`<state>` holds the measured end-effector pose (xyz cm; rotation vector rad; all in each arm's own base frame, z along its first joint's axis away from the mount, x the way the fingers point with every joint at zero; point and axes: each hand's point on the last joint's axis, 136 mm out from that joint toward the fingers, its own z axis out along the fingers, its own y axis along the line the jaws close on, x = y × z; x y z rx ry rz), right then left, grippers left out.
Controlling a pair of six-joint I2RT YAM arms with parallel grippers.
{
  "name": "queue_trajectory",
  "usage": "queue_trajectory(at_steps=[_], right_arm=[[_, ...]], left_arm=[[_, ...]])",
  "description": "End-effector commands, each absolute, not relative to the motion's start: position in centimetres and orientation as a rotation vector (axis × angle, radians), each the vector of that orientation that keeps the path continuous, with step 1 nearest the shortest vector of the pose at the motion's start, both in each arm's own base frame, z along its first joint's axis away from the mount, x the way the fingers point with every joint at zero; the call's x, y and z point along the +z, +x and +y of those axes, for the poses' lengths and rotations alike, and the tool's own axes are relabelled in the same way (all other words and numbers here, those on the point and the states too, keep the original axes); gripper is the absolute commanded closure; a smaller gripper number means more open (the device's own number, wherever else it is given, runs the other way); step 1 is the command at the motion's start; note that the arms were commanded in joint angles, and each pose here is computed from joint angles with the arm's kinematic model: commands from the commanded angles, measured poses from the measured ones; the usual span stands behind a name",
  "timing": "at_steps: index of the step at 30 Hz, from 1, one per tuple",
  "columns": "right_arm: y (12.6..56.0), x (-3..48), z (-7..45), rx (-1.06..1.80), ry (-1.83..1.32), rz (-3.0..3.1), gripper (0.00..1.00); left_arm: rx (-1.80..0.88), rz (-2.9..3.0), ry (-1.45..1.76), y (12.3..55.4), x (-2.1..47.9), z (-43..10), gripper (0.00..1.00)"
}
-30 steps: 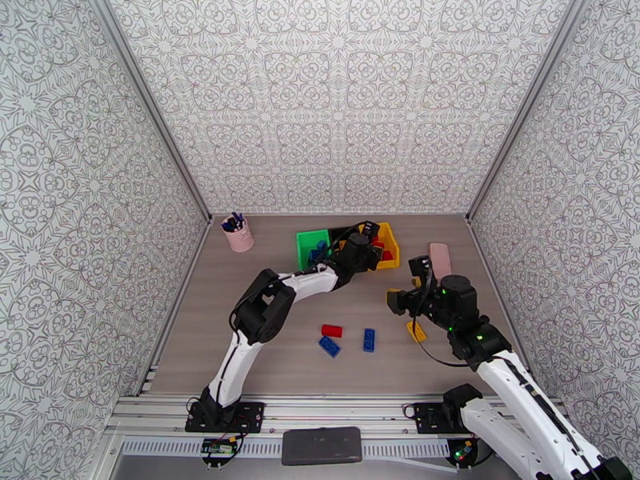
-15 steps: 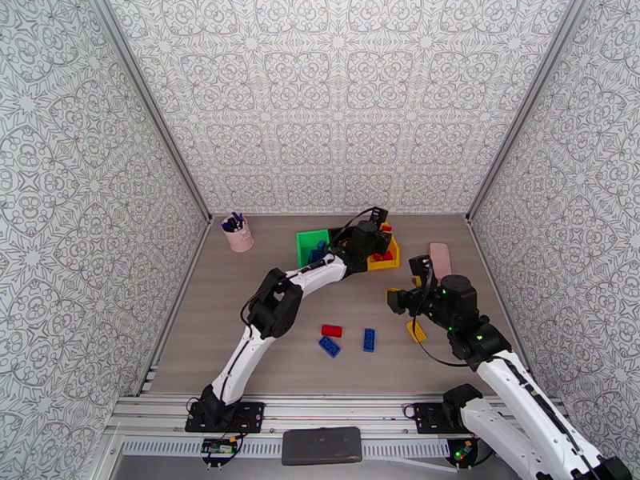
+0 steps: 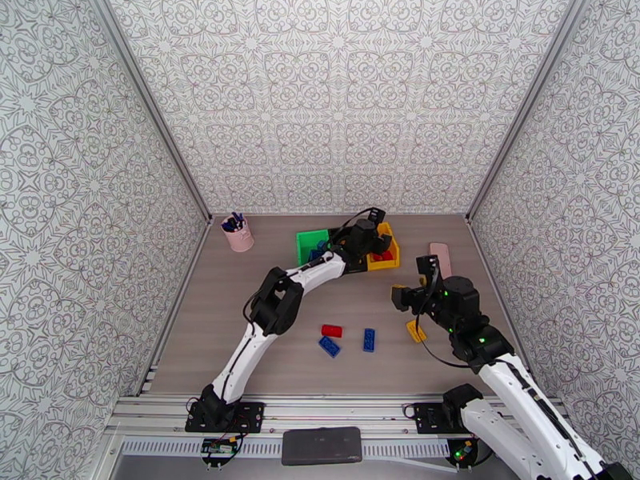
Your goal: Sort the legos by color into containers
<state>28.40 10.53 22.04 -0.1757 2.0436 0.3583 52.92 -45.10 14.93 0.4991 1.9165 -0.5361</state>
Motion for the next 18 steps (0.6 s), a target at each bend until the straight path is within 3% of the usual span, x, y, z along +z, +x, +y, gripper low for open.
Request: queue_trajectory(at_steps=[1, 7, 18], right_arm=[[28.6, 21.3, 8.3, 0.254, -0.044, 2.109, 0.13], [27.9, 18.3, 6.6, 0.190, 0.122, 2.244, 0.15], [25.4, 11.5, 6.3, 0.115, 0.269, 2.601, 0.14]], left_arm=[[-0.595, 1.793, 0.535, 50.8, 21.6, -44.4, 0.24], [-0.624, 1.727, 0.511, 44.9, 24.6, -40.6, 0.09], [-0.760, 1.666, 0.820, 31.1, 23.5, -36.3, 0.00]])
